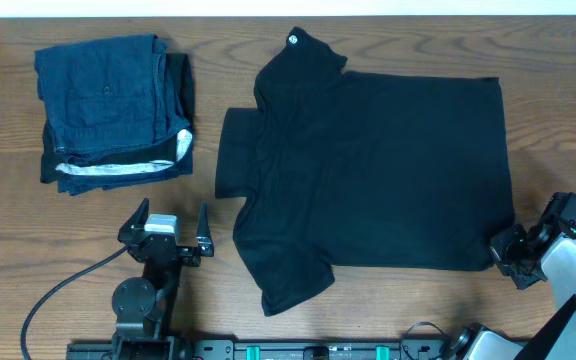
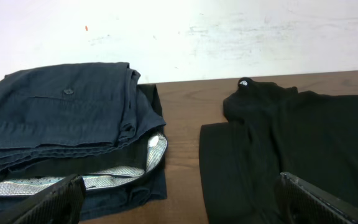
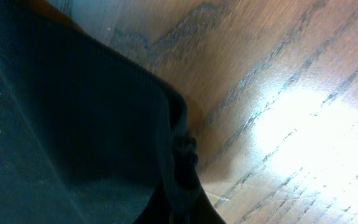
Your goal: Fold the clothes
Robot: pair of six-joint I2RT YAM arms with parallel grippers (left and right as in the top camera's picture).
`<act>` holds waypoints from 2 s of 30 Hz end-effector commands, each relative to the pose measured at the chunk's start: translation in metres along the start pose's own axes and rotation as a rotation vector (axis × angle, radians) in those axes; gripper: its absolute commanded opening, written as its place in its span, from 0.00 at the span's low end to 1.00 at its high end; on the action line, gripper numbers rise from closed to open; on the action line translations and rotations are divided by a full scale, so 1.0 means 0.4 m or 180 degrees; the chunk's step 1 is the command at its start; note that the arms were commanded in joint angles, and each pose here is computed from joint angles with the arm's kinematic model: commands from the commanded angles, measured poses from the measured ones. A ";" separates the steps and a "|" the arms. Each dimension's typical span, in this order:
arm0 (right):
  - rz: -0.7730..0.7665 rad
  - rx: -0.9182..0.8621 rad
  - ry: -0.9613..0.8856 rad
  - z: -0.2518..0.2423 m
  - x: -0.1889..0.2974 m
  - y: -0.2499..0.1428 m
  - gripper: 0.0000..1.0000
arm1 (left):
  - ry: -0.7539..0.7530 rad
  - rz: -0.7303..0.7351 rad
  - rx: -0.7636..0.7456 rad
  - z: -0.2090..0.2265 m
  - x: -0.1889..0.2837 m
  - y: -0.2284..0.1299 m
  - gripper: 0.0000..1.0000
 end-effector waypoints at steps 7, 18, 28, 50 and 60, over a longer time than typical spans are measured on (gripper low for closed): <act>0.0069 -0.0076 -0.0048 -0.014 -0.013 -0.010 0.01 | -0.0601 -0.0018 0.0420 -0.025 0.022 0.043 0.98; 0.0060 -0.0077 -0.0038 -0.013 -0.013 -0.009 0.01 | -0.0792 0.1523 0.1015 0.004 0.079 0.177 0.98; 0.0059 -0.0075 -0.0037 -0.012 -0.013 -0.009 0.01 | -0.1672 0.3347 0.1120 -0.114 -0.050 0.063 0.98; 0.0059 -0.0075 -0.0036 -0.012 -0.013 -0.009 0.01 | -0.2028 0.3840 0.0967 -0.258 -0.123 0.004 0.98; 0.0057 -0.0075 -0.0033 -0.012 -0.013 -0.009 0.01 | -0.1847 0.4243 0.1352 -0.287 -0.088 0.004 0.99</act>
Point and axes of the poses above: each gripper's point midway between its finger pads, its own x axis back along the fingers, its own z axis along the line the jaws close on, y = z × x, the point moved 10 cm from there along x, back along the fingers, and after that the axes turned 13 degrees about -x, right-handed, at the moved point
